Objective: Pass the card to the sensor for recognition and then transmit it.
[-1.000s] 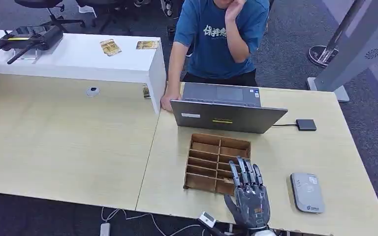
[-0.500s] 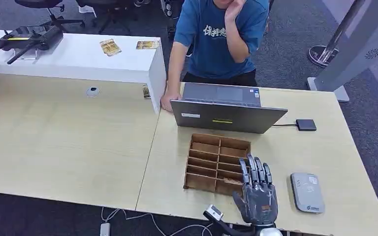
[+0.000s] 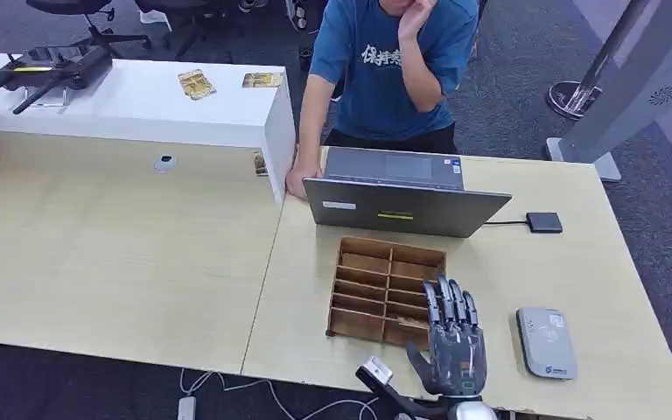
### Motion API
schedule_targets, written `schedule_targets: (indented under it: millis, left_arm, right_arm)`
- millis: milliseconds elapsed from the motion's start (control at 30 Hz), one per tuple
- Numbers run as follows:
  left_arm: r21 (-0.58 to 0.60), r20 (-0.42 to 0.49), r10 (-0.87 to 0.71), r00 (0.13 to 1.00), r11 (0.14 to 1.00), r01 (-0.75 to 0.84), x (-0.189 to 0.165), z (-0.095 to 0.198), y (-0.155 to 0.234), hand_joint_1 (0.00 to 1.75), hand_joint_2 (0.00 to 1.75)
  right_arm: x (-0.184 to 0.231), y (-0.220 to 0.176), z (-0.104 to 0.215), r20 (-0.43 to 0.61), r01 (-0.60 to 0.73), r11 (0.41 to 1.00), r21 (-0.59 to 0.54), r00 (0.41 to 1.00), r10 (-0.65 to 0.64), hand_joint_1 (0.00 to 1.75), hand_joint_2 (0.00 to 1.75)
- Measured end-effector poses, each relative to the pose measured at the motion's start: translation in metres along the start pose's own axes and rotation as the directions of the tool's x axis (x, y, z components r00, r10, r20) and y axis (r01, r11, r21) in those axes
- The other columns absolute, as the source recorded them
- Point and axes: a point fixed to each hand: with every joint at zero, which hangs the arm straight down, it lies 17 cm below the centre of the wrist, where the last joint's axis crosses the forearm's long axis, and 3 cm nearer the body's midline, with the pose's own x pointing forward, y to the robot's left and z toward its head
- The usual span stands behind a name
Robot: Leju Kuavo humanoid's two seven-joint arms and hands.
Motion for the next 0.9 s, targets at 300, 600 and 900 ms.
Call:
schedule_targets:
  millis: [300, 600, 900]
  left_arm:
    - [0.001, -0.001, 0.005, 1.000, 1.000, -0.005, -0.0002, -0.0001, -0.0007, 0.00, 0.00]
    - [0.005, 0.000, 0.017, 1.000, 1.000, -0.017, -0.0002, -0.0005, -0.0020, 0.00, 0.00]
    - [0.005, 0.000, 0.020, 1.000, 1.000, -0.020, -0.0003, -0.0006, -0.0027, 0.00, 0.00]
  right_arm:
    - [0.0012, 0.0069, 0.0010, -0.014, 0.016, 0.999, 0.032, 1.000, -0.016, 0.00, 1.75]
    - [0.0002, 0.0074, 0.0014, -0.028, -0.041, 0.998, 0.037, 0.999, 0.042, 0.00, 1.75]
    - [0.0020, 0.0077, 0.0011, -0.030, -0.029, 0.998, 0.048, 0.999, 0.030, 0.00, 1.75]
